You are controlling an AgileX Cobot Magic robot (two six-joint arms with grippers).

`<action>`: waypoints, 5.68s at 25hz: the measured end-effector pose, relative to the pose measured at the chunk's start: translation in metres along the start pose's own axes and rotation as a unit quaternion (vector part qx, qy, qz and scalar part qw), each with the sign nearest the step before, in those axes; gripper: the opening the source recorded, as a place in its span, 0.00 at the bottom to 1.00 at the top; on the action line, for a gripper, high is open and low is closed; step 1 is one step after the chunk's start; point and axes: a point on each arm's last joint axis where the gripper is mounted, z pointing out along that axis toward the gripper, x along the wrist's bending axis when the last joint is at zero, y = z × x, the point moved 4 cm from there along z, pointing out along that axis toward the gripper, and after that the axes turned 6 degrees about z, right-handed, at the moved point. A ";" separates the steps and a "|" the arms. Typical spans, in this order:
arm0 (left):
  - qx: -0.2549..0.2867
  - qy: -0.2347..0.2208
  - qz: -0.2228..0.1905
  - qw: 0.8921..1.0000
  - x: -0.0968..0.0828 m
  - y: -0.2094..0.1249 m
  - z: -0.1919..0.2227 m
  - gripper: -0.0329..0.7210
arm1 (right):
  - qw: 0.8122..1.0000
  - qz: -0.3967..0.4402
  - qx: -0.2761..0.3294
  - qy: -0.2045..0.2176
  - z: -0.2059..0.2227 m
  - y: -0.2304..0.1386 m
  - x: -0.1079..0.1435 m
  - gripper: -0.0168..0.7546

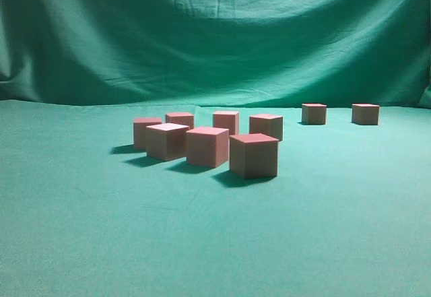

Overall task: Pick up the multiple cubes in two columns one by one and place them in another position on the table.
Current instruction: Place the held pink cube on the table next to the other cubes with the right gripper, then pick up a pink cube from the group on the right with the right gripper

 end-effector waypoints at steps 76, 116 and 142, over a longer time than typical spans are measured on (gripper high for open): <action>0.000 0.000 0.000 1.000 0.000 0.000 0.000 0.04 | 0.986 -0.056 0.156 0.016 0.193 -0.055 0.001 0.36; 0.000 0.000 0.000 1.000 0.000 0.000 0.000 0.04 | 0.958 -0.154 0.144 -0.193 0.094 0.051 -0.026 0.75; 0.000 0.000 0.000 1.000 0.000 0.000 0.000 0.04 | 0.969 0.161 0.015 -0.188 0.175 0.125 -0.224 0.75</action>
